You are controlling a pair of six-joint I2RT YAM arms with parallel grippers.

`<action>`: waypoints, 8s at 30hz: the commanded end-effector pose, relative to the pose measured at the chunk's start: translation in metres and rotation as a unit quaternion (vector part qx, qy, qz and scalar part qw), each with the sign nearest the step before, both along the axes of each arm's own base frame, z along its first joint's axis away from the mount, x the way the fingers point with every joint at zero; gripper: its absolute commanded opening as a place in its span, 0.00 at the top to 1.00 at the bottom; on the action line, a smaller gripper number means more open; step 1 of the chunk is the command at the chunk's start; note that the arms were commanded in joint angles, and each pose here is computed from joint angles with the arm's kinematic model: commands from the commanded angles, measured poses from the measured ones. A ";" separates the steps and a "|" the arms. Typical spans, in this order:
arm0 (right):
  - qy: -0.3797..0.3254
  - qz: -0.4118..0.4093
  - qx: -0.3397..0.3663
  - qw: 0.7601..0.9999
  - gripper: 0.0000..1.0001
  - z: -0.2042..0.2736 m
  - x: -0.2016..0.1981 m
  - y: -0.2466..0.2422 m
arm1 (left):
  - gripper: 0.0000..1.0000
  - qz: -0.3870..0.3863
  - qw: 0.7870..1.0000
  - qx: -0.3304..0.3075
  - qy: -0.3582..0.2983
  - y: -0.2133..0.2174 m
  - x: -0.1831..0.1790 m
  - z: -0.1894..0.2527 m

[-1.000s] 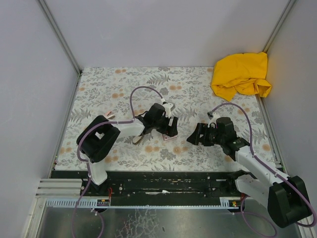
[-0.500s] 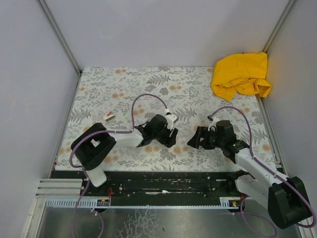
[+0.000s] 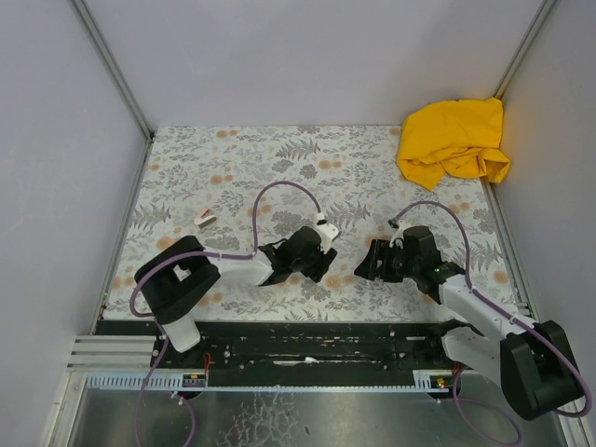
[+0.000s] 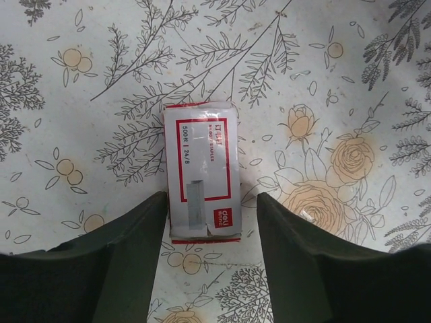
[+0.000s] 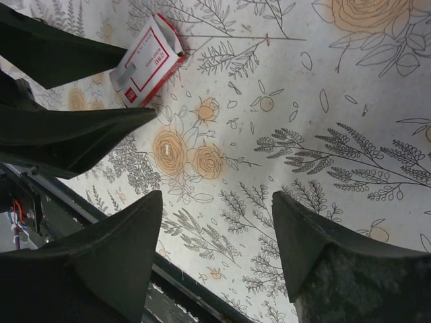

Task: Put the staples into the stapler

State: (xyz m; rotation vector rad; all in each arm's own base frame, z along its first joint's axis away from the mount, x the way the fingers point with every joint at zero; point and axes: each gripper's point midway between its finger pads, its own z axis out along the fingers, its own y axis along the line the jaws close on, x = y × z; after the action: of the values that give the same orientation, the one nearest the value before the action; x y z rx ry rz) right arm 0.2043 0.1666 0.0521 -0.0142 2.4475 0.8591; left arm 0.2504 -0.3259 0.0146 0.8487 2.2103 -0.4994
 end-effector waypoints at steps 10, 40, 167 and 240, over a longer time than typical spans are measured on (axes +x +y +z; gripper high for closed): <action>-0.005 0.045 0.025 0.999 0.46 0.021 0.050 0.033 | 0.55 -0.090 0.996 0.010 0.006 -0.008 -0.023 -0.028; 0.087 0.058 0.029 0.994 0.71 -0.028 0.044 0.019 | 0.59 -0.162 0.985 0.049 0.020 -0.024 -0.050 -0.047; 0.037 0.076 0.037 0.996 0.54 -0.017 0.031 0.020 | 0.84 0.335 0.891 -0.229 0.205 -0.016 -0.035 -0.017; 0.020 -0.020 -0.067 0.997 0.64 -0.016 0.049 -0.018 | 0.45 0.357 0.918 -0.152 0.082 0.046 -0.024 0.034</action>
State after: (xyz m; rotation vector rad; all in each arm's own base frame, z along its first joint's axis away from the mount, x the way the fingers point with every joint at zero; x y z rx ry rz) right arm 0.2394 0.1550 0.0150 0.0200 2.5888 0.7653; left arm 0.2202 -0.2875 0.0225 -0.2351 2.3695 -0.5595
